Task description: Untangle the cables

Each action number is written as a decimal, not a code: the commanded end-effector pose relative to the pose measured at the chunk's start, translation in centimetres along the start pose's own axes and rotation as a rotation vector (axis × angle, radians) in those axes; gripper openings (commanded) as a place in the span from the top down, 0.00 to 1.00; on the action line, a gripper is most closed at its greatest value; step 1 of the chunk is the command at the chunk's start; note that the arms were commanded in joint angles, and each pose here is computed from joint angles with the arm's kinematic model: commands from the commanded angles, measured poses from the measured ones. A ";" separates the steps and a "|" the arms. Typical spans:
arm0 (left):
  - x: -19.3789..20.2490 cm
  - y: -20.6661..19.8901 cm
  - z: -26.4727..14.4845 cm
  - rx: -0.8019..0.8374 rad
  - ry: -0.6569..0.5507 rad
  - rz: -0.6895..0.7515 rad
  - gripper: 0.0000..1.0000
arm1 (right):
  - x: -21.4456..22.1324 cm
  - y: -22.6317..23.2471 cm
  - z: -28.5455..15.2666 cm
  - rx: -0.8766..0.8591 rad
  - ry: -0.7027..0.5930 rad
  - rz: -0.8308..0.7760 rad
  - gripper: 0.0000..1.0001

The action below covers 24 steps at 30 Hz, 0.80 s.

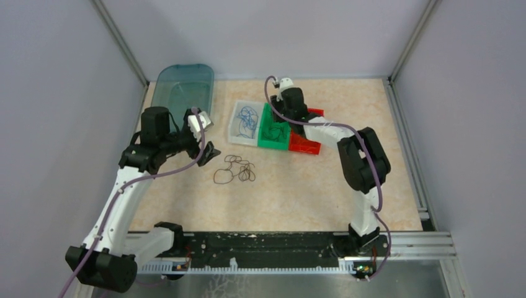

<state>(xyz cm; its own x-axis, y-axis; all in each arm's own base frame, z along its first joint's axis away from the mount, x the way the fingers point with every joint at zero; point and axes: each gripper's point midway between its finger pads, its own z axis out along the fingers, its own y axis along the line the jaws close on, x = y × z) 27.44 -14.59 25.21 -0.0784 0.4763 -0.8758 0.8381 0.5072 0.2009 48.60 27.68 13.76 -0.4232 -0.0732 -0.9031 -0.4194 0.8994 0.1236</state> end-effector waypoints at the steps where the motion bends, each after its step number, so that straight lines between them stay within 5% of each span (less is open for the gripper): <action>1: 0.8 0.3 0.1 -0.026 0.018 0.013 0.00 | -0.1 0.1 0.1 0.043 0.022 -0.023 0.60; 6: 2.2 0.9 0.7 -0.029 0.059 -0.015 0.00 | -5.3 0.0 -3.4 0.064 -0.148 -0.019 0.29; 13: 5.7 2.4 1.4 -0.025 0.107 -0.086 0.00 | -10.9 7.6 -9.2 -0.245 -0.265 -0.090 0.26; 18: 8.2 3.9 0.5 -0.043 0.124 -0.176 0.00 | -5.7 15.8 -11.8 -0.593 -0.150 -0.177 0.29; 24: 10.7 3.8 -0.9 -0.068 0.116 -0.249 0.00 | 2.2 20.8 -10.6 -0.739 0.045 -0.270 0.34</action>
<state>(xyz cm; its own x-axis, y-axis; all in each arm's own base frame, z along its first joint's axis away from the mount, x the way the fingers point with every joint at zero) 30.30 -7.06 17.43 -0.3597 0.4310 -0.8275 0.7311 0.6813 0.0371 33.62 39.28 24.17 -0.2195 -0.1391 -0.9656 -0.8753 0.4652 0.1320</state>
